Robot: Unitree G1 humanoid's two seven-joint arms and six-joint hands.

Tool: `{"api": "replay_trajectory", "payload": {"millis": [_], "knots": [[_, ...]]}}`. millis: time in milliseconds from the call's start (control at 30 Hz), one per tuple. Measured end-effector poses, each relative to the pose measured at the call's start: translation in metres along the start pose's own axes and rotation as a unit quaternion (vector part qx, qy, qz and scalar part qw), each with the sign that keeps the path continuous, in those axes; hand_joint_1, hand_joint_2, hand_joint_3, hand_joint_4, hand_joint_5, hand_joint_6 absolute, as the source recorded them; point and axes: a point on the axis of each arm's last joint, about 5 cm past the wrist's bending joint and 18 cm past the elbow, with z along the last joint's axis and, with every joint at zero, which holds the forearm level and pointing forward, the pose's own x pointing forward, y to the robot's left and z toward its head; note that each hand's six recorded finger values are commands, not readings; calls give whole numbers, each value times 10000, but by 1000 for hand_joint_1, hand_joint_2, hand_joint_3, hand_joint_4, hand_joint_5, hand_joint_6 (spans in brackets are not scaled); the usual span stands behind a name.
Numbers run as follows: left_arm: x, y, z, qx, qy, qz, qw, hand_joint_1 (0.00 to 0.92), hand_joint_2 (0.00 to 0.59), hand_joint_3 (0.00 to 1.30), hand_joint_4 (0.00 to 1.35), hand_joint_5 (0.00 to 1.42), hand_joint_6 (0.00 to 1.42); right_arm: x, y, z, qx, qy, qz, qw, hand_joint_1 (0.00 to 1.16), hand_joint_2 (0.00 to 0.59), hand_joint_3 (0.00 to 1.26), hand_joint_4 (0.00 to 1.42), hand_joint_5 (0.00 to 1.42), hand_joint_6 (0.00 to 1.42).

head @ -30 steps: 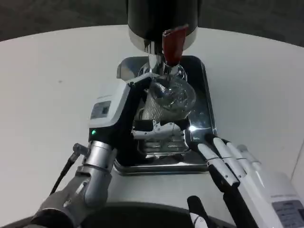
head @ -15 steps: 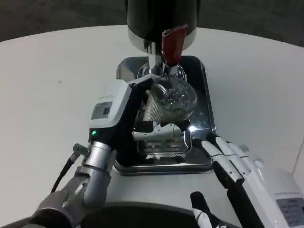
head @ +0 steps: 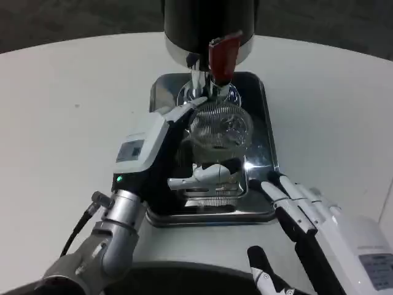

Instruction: Grasp the cup under the faucet to collect the drink, then remove the cup.

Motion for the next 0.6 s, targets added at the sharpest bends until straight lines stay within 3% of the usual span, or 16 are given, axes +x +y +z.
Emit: {"api": "replay_trajectory", "payload": {"millis": [67, 233, 400, 533, 600], "knots": [[-37, 4, -12, -99, 44, 74, 9999, 2, 0, 119, 75, 286, 111, 7, -2, -1, 7, -14, -12, 10000, 522, 517, 146, 64, 110, 140], [-79, 106, -52, -420, 78, 459, 9980, 0, 0, 107, 64, 273, 99, 5, 2, 3, 30, -5, -6, 10000, 523, 517, 146, 64, 111, 143], [-201, 212, -90, -769, 106, 724, 9943, 0, 0, 12, 0, 207, 52, 7, 12, 19, 80, -22, 4, 10000, 520, 513, 146, 64, 111, 145], [-258, 415, -96, -1031, 2, 1066, 9889, 0, 0, 0, 0, 145, 21, 10, 22, 34, 122, -43, 15, 9999, 517, 511, 146, 64, 111, 145], [-262, 560, -85, -1166, -109, 1294, 9847, 0, 0, 0, 0, 17, 1, 17, 25, 45, 133, -75, 16, 9999, 516, 510, 146, 64, 111, 146]]}}
